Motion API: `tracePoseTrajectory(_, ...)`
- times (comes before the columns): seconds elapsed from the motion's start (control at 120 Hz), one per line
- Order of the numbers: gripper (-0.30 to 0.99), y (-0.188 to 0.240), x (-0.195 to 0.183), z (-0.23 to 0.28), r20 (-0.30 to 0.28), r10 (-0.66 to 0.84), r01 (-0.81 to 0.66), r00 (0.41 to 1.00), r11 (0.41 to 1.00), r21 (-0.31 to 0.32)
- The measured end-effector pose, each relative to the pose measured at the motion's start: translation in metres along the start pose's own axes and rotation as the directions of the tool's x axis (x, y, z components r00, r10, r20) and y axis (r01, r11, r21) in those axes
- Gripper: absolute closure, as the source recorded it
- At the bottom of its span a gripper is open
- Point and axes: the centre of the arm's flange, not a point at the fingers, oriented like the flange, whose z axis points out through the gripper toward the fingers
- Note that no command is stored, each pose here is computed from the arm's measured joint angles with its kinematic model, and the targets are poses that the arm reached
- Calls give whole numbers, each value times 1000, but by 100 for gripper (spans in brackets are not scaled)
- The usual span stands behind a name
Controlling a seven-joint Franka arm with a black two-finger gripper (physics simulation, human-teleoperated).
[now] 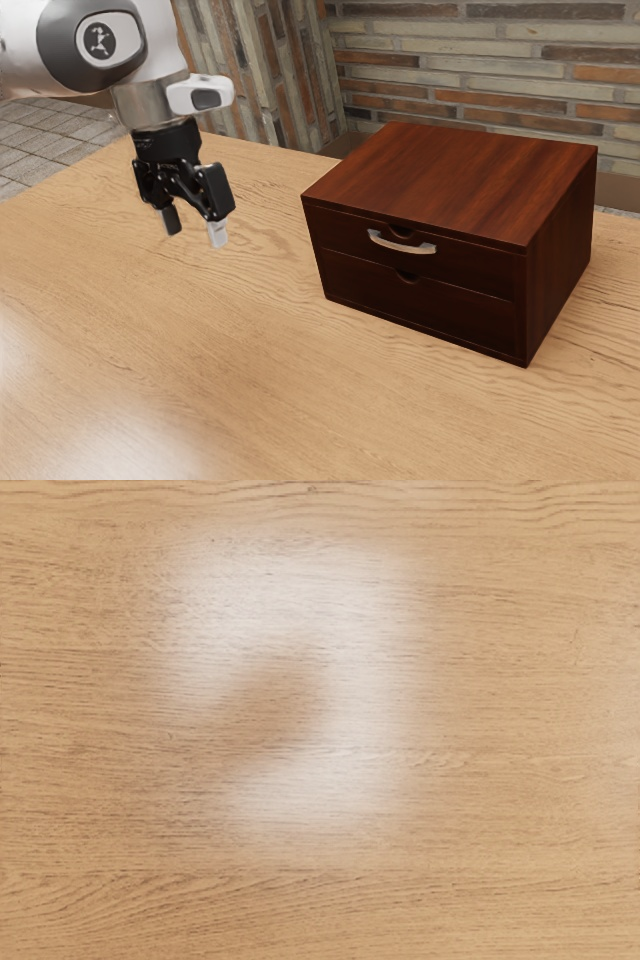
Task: Pull the drawer handle with one arm to open the drawer
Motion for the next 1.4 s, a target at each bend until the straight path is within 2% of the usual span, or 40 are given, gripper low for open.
tracePoseTrajectory(0.083, 0, 1, 8, -5, -69, 22, -22, 997, 1000, 2)
tracePoseTrajectory(0.233, 0, -7, 11, -21, -159, 34, -32, 987, 999, 11)
tracePoseTrajectory(0.283, 0, -4, 0, -52, -225, 46, -41, 973, 999, 27)
tracePoseTrajectory(0.375, 0, 12, -45, -137, -396, 129, -103, 909, 991, 84)
tracePoseTrajectory(0.425, 0, 21, -66, -162, -441, 202, -162, 875, 979, 126)
tracePoseTrajectory(0.467, 0, 28, -79, -176, -456, 276, -223, 846, 960, 168)
tracePoseTrajectory(0.583, 0, 42, -90, -185, -419, 509, -425, 752, 860, 282)
tracePoseTrajectory(0.7, 0, 51, -80, -176, -330, 710, -613, 622, 704, 359)
tracePoseTrajectory(0.817, 0, 55, -55, -144, -228, 849, -769, 477, 529, 359)
tracePoseTrajectory(0.9, 0, 56, -37, -109, -158, 914, -859, 374, 405, 312)
tracePoseTrajectory(0.992, 0, 58, -23, -76, -110, 961, -920, 254, 275, 278)
tracePoseTrajectory(1.133, 0, 63, -24, -73, -63, 995, -941, 82, 98, 324)
tracePoseTrajectory(1.217, 0, 60, -45, -76, -39, 999, -937, 18, 31, 348)
tracePoseTrajectory(1.3, 0, 60, -43, -54, -73, 996, -945, -53, -27, 327)
tracePoseTrajectory(1.4, 0, 63, -38, -42, -94, 987, -935, -130, -90, 342)
